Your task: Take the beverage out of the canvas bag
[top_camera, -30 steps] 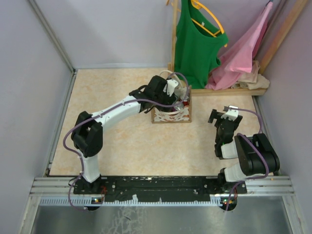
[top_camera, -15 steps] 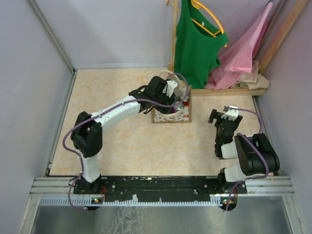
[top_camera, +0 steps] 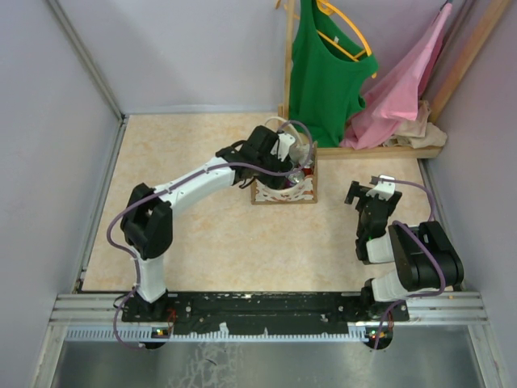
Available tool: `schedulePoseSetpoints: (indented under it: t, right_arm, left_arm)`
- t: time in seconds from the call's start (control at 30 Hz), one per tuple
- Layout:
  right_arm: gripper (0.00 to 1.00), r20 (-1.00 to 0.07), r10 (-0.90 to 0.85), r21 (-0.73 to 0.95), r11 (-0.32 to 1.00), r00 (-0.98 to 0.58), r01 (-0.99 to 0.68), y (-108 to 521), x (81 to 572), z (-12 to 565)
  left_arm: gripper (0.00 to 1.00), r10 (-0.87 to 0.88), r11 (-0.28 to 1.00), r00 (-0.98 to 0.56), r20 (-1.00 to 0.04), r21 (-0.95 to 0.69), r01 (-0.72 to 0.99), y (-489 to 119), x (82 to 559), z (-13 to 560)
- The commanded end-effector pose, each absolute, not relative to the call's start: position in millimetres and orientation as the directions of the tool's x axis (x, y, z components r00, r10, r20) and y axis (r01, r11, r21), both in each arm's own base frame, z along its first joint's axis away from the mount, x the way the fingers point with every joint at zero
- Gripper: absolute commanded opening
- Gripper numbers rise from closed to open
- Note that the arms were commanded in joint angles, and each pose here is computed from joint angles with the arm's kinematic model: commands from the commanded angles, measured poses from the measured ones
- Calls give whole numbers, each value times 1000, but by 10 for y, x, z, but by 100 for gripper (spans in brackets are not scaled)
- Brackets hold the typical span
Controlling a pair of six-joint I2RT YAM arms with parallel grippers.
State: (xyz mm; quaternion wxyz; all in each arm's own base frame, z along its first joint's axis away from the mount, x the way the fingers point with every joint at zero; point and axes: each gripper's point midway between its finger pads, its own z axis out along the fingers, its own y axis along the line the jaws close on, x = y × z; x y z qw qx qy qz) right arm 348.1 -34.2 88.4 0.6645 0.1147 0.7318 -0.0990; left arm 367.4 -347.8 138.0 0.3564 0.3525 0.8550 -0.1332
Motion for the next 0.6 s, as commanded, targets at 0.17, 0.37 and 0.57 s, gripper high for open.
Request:
schedulePoseSetpoints:
  t: [0.17, 0.37, 0.57]
  right_arm:
    - [99, -999, 42, 35, 952, -18, 303, -353, 3562, 1089]
    - [99, -999, 41, 34, 952, -17, 303, -352, 3562, 1091]
    - [99, -999, 42, 35, 952, -17, 303, -351, 3562, 1092]
  left_arm:
    - [87, 536, 726, -547, -643, 20, 687, -3490, 3669, 1135]
    - [86, 548, 729, -557, -625, 30, 684, -3503, 3719, 1010]
    - [84, 581, 734, -588, -563, 52, 677, -3446, 3730, 759]
